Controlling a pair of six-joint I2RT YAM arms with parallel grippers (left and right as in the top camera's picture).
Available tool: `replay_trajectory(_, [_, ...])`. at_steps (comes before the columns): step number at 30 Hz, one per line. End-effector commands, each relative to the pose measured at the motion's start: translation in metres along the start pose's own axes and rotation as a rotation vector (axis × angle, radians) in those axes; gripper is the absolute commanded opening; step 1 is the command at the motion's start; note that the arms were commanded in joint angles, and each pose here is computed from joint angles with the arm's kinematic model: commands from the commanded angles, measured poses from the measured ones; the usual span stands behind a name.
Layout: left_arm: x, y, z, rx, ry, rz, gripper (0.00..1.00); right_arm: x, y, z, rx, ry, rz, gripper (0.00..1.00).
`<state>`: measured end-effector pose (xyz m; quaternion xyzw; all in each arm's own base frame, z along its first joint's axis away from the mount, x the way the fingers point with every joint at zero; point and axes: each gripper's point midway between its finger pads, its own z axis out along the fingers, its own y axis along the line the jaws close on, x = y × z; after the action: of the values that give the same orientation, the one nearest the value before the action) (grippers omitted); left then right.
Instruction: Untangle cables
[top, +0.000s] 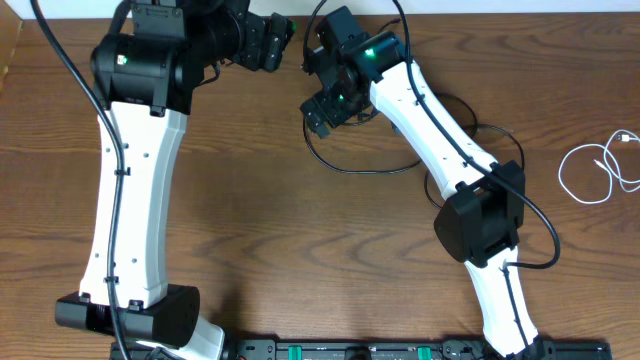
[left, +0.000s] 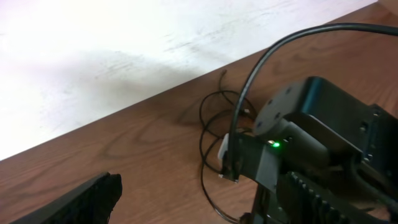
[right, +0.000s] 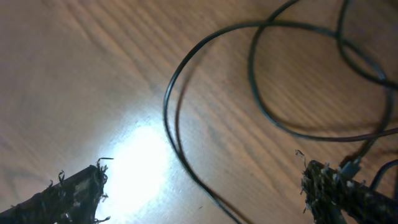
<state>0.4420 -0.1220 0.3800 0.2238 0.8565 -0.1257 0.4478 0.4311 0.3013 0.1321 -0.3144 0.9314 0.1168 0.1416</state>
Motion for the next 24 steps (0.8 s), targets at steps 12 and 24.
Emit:
replay_trajectory(12, [0.001, 0.019, -0.007, -0.049, -0.009, -0.002, 0.84, 0.020, 0.012, 0.052, -0.068, 0.107, 0.004, 0.98])
replay_trajectory(24, [0.002, 0.038, -0.012, -0.085, -0.019, -0.031, 0.84, 0.021, 0.046, 0.107, -0.076, 0.122, -0.057, 0.98])
